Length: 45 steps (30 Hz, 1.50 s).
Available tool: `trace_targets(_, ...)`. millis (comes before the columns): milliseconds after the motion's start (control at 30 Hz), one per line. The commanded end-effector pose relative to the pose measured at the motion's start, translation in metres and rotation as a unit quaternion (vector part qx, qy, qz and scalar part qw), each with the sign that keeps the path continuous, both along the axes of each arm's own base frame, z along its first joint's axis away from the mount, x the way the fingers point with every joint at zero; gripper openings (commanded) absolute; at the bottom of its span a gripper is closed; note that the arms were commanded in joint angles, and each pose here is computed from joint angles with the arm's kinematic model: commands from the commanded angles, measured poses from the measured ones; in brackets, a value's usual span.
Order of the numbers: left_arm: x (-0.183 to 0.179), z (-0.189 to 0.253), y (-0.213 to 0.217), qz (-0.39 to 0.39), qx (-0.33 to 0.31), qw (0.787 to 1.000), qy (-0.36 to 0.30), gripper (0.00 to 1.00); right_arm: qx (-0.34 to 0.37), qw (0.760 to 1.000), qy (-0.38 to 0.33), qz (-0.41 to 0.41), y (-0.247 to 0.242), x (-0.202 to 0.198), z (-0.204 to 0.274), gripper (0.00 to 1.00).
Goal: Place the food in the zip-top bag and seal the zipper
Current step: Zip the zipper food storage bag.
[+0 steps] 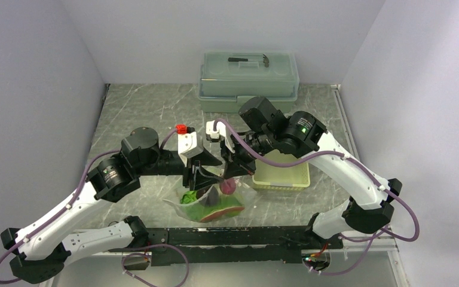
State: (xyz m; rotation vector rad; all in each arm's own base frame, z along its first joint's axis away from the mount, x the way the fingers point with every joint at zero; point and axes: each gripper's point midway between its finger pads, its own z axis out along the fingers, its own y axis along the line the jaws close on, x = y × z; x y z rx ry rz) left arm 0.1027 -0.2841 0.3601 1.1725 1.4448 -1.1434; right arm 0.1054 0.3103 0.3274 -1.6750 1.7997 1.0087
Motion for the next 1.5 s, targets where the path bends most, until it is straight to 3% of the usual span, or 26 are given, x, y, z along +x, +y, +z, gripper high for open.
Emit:
trace_targets(0, -0.009, 0.000, -0.002, -0.022, -0.008, 1.000, 0.013, 0.56, 0.061, 0.998, -0.030, -0.015, 0.013, 0.008, 0.037, 0.00)
trace_targets(700, 0.001, -0.027, 0.003, 0.012, 0.024, 0.999, 0.026, 0.50, 0.070, 0.996, -0.028, -0.054, 0.019, 0.016, 0.055, 0.00)
trace_targets(1167, 0.002, -0.044, 0.018, 0.039, 0.071, 0.996, 0.036, 0.26, 0.079, 0.994, -0.036, -0.069, 0.018, 0.020, 0.063, 0.00)
trace_targets(1367, 0.006, -0.045, 0.023, 0.055, 0.081, 0.995, 0.030, 0.00, 0.078, 0.994, -0.036, -0.070, 0.018, 0.020, 0.062, 0.00)
trace_targets(1467, 0.002, -0.044, 0.022, 0.042, 0.079, 0.996, 0.030, 0.00, 0.079, 0.994, -0.037, -0.071, 0.018, 0.021, 0.062, 0.00)
